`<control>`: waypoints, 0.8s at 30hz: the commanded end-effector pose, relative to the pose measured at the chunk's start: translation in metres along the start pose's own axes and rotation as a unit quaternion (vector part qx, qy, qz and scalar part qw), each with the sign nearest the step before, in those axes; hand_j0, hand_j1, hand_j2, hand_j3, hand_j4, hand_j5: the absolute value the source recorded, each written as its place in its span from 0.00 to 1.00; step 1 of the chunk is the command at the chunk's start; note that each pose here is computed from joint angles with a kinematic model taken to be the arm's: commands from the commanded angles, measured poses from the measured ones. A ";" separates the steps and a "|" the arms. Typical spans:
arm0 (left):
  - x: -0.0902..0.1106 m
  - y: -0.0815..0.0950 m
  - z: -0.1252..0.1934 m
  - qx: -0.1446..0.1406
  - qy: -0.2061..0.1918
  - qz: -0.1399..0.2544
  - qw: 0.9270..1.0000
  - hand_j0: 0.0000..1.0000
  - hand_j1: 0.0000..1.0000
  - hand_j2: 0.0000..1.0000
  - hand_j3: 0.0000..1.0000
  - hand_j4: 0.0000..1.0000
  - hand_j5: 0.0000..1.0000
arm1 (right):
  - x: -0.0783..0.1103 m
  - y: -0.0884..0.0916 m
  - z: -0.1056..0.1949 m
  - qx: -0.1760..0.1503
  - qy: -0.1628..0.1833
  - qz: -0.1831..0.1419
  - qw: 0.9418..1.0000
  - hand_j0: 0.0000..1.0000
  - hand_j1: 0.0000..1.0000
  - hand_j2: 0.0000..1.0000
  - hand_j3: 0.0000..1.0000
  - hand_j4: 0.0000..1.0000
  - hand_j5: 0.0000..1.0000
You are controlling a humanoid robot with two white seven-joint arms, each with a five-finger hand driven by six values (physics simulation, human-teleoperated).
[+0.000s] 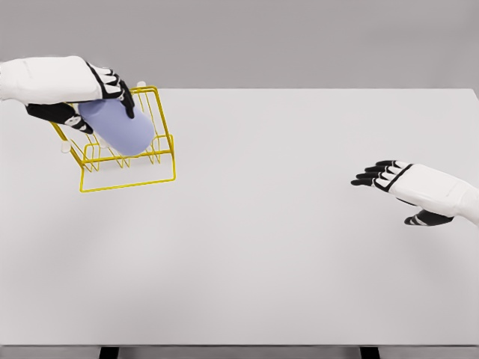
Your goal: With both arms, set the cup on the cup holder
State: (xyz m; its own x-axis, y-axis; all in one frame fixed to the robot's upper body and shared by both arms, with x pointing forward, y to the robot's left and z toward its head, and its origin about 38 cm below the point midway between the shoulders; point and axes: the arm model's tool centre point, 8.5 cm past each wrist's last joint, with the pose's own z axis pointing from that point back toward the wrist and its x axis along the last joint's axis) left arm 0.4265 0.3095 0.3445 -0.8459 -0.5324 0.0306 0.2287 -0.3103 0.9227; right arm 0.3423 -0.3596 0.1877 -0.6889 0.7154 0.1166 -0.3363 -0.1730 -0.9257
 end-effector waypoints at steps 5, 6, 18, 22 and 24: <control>0.001 0.000 -0.006 0.002 -0.004 0.001 1.000 0.56 0.56 0.56 0.56 0.56 0.56 | 0.000 0.001 0.000 -0.001 0.000 -0.003 1.000 1.00 1.00 1.00 1.00 1.00 1.00; 0.001 0.000 -0.007 0.002 -0.005 0.001 1.000 0.61 0.61 0.61 0.61 0.61 0.61 | 0.000 0.001 0.000 -0.001 0.000 -0.004 1.000 1.00 1.00 1.00 1.00 1.00 1.00; 0.015 0.012 -0.001 0.014 -0.028 -0.025 0.999 1.00 1.00 1.00 1.00 1.00 1.00 | 0.001 0.000 -0.001 -0.004 -0.001 -0.005 1.000 1.00 1.00 1.00 1.00 1.00 1.00; 0.029 0.031 0.029 0.096 -0.092 0.079 0.988 1.00 1.00 1.00 1.00 1.00 1.00 | 0.001 0.000 -0.001 -0.004 -0.001 -0.005 1.000 1.00 1.00 1.00 1.00 1.00 1.00; 0.052 0.023 0.037 0.126 -0.159 0.166 0.965 1.00 1.00 1.00 1.00 1.00 1.00 | 0.001 0.000 -0.001 -0.005 -0.001 -0.005 1.000 1.00 1.00 1.00 1.00 1.00 1.00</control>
State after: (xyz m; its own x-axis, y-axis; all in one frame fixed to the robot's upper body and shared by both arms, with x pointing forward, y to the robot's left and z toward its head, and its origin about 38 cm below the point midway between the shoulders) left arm 0.3868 0.3054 0.3532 -0.8652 -0.3851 0.3211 0.3724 -0.0646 0.9258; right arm 0.3421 -0.3587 0.1871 -0.6884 0.7152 0.1205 -0.3354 -0.1666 -0.9272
